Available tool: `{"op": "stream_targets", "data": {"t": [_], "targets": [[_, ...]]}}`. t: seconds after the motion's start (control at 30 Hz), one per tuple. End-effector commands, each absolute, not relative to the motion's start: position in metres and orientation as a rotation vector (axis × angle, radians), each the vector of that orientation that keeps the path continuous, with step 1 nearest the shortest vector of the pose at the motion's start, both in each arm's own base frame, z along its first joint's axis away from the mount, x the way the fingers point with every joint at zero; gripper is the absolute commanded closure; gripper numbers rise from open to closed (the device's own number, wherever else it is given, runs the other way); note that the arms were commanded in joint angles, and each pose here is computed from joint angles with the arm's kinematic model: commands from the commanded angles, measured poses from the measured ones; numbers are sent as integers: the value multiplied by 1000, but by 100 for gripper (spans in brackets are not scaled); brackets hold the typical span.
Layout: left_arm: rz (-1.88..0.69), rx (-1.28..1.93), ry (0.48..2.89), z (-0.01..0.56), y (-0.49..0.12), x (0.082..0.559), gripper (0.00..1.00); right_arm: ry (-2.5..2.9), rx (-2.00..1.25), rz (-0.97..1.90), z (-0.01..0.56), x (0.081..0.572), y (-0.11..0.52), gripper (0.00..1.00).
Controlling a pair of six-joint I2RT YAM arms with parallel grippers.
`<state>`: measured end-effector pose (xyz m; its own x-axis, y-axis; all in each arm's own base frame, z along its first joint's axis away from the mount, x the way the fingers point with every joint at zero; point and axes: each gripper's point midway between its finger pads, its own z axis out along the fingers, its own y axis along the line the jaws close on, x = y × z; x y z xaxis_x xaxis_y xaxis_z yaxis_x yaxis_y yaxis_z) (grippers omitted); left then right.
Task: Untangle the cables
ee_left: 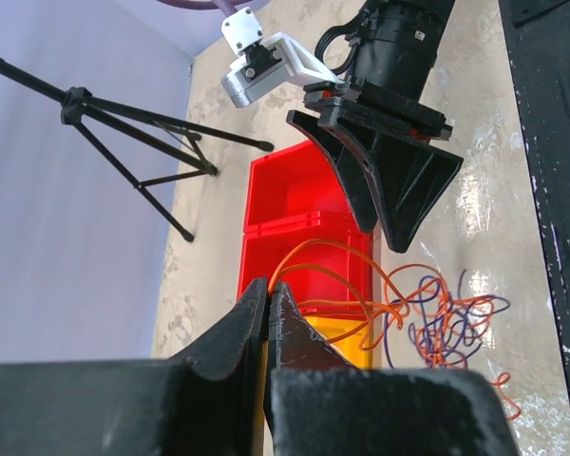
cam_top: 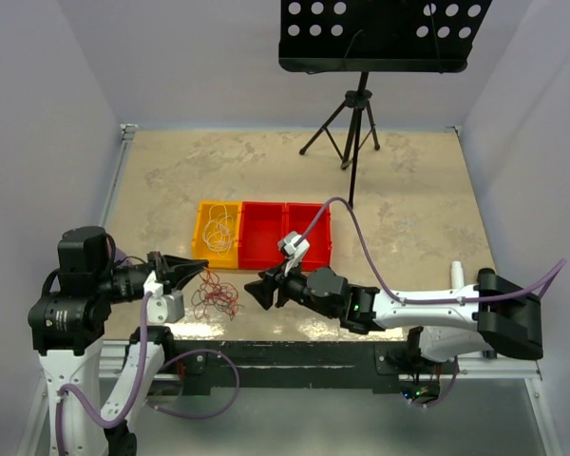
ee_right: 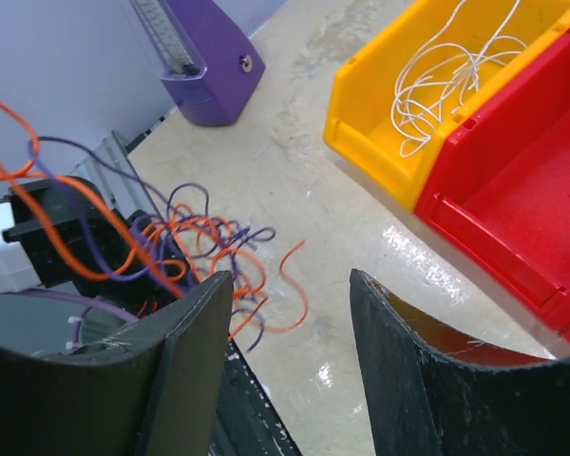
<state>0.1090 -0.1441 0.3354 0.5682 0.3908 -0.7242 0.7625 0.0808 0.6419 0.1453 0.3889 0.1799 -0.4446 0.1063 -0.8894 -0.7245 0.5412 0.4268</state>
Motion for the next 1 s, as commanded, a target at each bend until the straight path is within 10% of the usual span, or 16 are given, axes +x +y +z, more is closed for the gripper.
{"op": "stream_targets", "data": {"t": [0.0, 0.47, 0.97], "targets": [[-382, 1535, 916, 353, -152, 96, 100, 1697, -516, 1096, 203, 140, 390, 44], [-373, 1529, 912, 351, -152, 94, 100, 1754, -412, 931, 206, 166, 384, 47], [-467, 991, 1445, 314, -125, 157, 100, 1721, -313, 1090, 239, 134, 356, 51]]}}
